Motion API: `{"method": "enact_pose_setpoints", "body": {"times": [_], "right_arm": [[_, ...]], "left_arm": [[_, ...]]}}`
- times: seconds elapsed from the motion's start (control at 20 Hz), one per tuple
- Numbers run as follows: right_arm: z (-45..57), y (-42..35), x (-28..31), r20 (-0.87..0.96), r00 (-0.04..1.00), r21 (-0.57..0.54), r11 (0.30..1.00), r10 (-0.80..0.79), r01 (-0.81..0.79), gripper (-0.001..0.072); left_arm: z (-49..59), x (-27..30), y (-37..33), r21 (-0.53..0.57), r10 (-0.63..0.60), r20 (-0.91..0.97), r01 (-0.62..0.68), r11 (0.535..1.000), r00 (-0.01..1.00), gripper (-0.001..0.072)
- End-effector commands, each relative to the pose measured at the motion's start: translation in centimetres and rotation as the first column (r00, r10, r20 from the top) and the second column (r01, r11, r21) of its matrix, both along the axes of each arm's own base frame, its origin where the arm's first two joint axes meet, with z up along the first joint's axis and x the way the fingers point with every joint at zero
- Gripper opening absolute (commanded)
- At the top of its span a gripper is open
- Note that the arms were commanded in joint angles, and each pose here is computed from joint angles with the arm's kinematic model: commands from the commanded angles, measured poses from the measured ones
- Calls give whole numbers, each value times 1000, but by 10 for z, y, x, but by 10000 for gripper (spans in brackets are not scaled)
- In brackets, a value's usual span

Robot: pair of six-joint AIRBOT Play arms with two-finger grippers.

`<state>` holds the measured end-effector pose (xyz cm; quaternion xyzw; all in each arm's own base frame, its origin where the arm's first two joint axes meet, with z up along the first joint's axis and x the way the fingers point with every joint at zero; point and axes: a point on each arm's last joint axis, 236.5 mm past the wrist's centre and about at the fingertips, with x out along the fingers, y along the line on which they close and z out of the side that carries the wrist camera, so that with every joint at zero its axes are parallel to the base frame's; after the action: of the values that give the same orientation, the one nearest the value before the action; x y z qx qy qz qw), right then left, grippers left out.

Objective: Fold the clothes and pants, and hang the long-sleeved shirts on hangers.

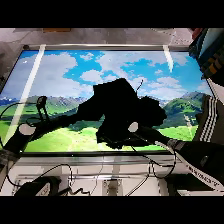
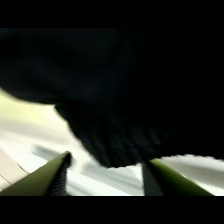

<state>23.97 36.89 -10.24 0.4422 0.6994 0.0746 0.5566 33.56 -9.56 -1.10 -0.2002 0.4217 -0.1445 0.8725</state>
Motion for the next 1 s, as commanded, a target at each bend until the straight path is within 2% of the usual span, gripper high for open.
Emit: {"method": "enact_pose_setpoints", "body": {"times": [0.0,0.05,0.1,0.2,0.25,0.35,0.4,0.75,0.95], "right_arm": [[-7,-2,18,-4,994,-16,994,-110,110,434],[-7,-2,18,-2,994,-16,994,-111,111,356],[-7,-3,21,7,993,-18,993,-117,117,308],[-7,-5,29,34,989,-22,990,-142,143,282],[-8,-6,34,49,987,-23,988,-155,156,159],[-7,-9,45,84,979,-26,982,-186,189,47],[-6,-10,50,99,975,-26,979,-200,203,17],[30,-70,108,304,931,-63,971,-200,229,16],[57,-152,124,364,923,-171,965,-126,199,16]], "left_arm": [[1,0,0,0,0,2,0,1000,1000,10],[1,0,0,1,0,2,0,1000,1000,10],[1,0,0,1,0,2,0,1000,1000,10],[1,0,0,1,0,2,0,1000,1000,10],[1,0,0,1,0,2,0,1000,1000,10],[1,0,0,1,0,2,0,1000,1000,10],[1,0,0,1,0,2,0,1000,1000,10],[4,10,11,31,34,42,-36,999,999,10],[18,31,48,56,162,135,-171,984,978,9]]}}
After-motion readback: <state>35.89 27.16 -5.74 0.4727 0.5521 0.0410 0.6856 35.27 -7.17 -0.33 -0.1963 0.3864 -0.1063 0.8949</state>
